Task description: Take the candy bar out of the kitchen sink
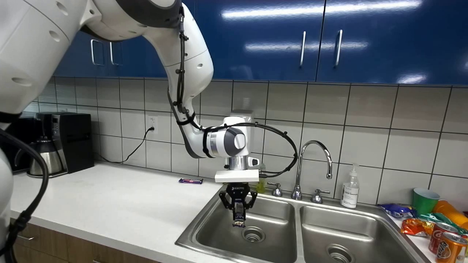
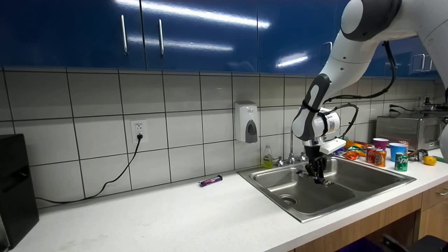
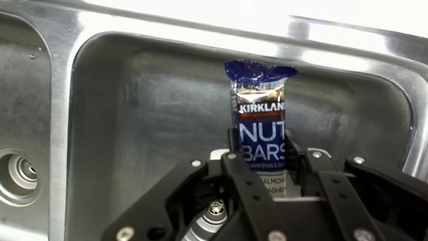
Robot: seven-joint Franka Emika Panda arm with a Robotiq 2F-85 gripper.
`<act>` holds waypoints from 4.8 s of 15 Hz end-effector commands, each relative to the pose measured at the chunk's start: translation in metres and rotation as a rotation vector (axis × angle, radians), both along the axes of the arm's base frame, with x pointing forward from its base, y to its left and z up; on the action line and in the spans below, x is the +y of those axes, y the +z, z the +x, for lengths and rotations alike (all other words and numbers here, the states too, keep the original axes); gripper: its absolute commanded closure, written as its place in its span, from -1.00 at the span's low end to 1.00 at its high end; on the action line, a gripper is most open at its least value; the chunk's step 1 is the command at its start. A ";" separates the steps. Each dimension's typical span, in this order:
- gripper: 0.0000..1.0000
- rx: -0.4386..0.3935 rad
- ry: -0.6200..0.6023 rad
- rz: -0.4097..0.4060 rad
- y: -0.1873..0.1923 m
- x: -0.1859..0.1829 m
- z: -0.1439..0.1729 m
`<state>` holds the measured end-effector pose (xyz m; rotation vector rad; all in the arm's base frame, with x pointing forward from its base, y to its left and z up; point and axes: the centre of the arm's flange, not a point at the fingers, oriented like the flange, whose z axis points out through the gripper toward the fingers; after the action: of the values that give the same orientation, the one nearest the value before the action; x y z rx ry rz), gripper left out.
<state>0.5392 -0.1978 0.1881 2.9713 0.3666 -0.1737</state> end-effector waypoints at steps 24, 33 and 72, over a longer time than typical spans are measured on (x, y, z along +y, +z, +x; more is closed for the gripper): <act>0.81 0.051 0.419 -0.039 -0.026 0.170 -0.039; 0.81 0.064 0.514 -0.029 -0.034 0.209 -0.047; -0.96 0.093 0.648 0.025 -0.058 0.285 -0.065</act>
<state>0.4733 0.0847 0.1283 2.6951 1.3339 -0.2339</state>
